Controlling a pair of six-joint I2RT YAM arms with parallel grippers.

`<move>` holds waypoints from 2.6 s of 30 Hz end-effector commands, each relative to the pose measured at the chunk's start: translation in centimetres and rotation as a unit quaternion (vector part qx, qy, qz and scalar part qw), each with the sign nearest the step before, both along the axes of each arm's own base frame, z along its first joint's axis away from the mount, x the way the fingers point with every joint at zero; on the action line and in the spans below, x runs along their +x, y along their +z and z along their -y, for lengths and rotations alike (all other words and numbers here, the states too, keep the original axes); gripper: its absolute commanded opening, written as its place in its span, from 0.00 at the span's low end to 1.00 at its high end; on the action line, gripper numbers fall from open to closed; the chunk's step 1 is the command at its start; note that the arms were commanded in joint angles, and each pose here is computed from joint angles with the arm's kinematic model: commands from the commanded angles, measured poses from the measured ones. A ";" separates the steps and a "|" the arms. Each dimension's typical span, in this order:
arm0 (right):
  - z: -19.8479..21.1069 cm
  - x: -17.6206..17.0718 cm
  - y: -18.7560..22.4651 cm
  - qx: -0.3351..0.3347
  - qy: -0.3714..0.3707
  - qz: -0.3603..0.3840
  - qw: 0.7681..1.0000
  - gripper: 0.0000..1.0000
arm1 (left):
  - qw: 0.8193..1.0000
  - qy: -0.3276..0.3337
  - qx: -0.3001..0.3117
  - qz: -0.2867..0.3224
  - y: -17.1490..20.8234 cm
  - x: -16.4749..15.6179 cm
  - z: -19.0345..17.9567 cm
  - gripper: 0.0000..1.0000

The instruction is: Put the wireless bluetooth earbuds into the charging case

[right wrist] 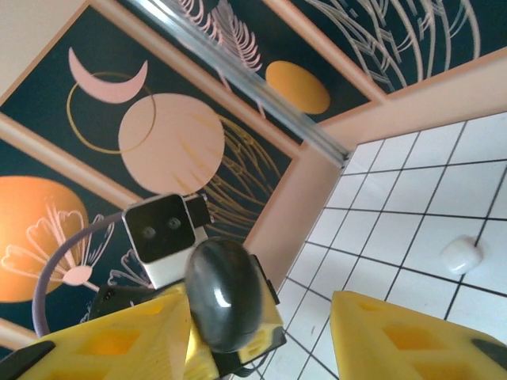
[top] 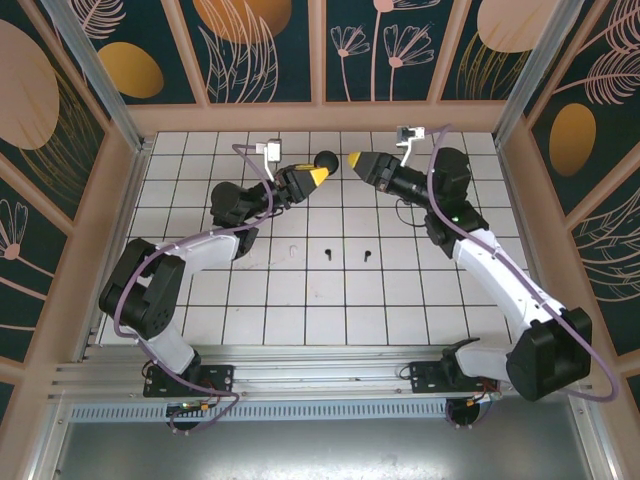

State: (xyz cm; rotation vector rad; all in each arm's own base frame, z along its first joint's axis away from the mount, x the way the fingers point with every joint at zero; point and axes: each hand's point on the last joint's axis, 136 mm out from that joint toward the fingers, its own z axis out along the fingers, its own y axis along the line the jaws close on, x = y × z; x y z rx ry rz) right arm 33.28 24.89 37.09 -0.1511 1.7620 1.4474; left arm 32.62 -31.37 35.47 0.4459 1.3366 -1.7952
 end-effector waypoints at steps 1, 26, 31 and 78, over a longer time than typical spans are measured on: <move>-1.6 -1.5 2.2 0.027 0.057 0.048 0.997 0.49 | 0.998 -0.044 -0.034 0.035 2.8 -2.1 -0.4 0.02; -4.7 -3.0 2.3 0.025 0.128 0.078 0.988 0.16 | 0.998 -0.055 0.008 0.023 1.5 -2.2 0.3 0.07; -4.6 -3.5 2.1 -0.037 0.130 0.120 0.983 0.10 | 0.995 -0.013 0.088 0.039 0.5 -1.2 0.8 0.38; -4.0 -7.5 -2.2 -0.225 0.226 0.289 0.903 0.05 | 0.954 -0.033 0.244 0.171 -3.3 -4.3 -0.1 0.44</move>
